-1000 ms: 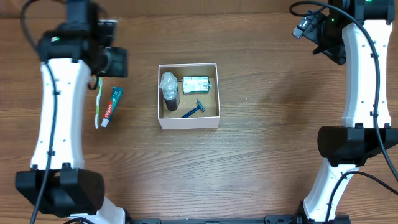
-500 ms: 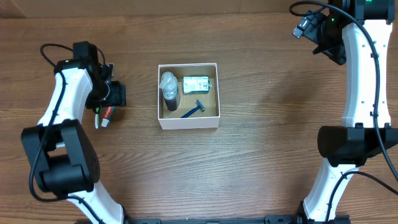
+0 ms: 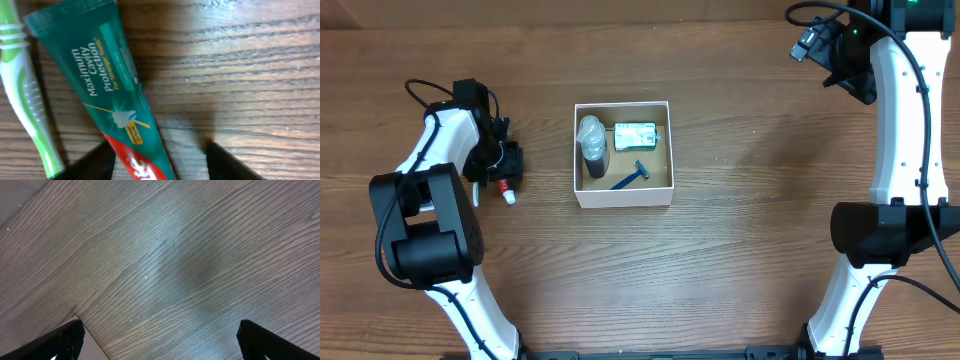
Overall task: Pack container
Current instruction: 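Grasp the Colgate toothpaste tube with the left gripper, then place the toothpaste tube into the box with the left gripper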
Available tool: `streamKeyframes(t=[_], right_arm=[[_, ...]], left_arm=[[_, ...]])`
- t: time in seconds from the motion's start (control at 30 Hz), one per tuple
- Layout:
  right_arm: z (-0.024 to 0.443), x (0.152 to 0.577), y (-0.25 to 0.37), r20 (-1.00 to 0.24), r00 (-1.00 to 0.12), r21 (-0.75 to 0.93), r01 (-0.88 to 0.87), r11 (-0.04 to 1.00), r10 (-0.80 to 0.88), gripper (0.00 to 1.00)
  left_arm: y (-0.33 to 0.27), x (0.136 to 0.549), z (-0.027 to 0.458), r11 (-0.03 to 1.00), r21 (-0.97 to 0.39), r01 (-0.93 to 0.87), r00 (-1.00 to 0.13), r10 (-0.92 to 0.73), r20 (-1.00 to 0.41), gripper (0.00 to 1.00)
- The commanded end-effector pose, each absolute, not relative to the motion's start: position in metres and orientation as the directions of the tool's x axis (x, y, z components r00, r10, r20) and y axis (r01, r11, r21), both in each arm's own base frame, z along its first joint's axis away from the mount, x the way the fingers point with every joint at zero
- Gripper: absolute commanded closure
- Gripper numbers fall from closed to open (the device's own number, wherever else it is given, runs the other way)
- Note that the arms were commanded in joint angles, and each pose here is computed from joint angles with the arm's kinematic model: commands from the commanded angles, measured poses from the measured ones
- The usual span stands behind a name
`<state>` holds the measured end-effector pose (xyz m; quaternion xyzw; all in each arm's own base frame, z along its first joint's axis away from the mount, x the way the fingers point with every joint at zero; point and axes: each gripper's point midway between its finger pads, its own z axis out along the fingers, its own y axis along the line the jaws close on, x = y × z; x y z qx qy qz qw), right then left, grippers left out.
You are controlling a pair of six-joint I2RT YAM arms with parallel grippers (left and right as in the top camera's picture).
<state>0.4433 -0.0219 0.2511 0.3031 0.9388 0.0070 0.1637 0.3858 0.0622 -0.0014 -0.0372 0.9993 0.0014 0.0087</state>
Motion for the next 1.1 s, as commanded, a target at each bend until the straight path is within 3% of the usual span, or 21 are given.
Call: streamKeyframes(t=[0.0, 0.2, 0.33, 0.67, 0.77, 0.9, 1.07], right_arm=[[0.259, 0.444, -0.023, -0.323, -0.754, 0.128, 0.565, 0.815, 0.572, 0.00], [0.259, 0.444, -0.023, -0.323, -0.754, 0.128, 0.565, 0.815, 0.572, 0.00], [0.259, 0.444, -0.023, -0.323, -0.754, 0.128, 0.565, 0.815, 0.572, 0.00], [0.259, 0.444, -0.023, -0.323, -0.754, 0.128, 0.565, 0.815, 0.572, 0.00], [0.259, 0.444, -0.023, -0.323, -0.754, 0.128, 0.565, 0.815, 0.572, 0.00], [0.259, 0.444, -0.023, -0.323, -0.754, 0.128, 0.565, 0.815, 0.572, 0.00], [0.259, 0.444, -0.023, -0.323, -0.754, 0.128, 0.565, 0.815, 0.572, 0.00]], left_arm=[[0.058, 0.376, -0.022, 0.997, -0.027, -0.075, -0.996, -0.074, 0.041, 0.69], [0.057, 0.376, -0.022, 0.994, -0.031, -0.101, -0.994, -0.100, 0.042, 0.89], [0.048, 0.385, -0.009, 0.991, -0.092, -0.102, -0.995, -0.100, 0.032, 0.89], [0.016, 0.441, 0.130, 0.963, -0.269, -0.016, -0.988, -0.056, -0.142, 0.93], [-0.006, 0.448, 0.177, 0.956, -0.284, 0.069, -0.973, 0.001, -0.232, 0.94], [-0.062, 0.441, 0.237, 0.920, -0.243, 0.306, -0.900, 0.197, -0.388, 0.92], [-0.141, 0.409, 0.269, 0.777, -0.142, 0.614, -0.729, 0.489, -0.479, 0.85]])
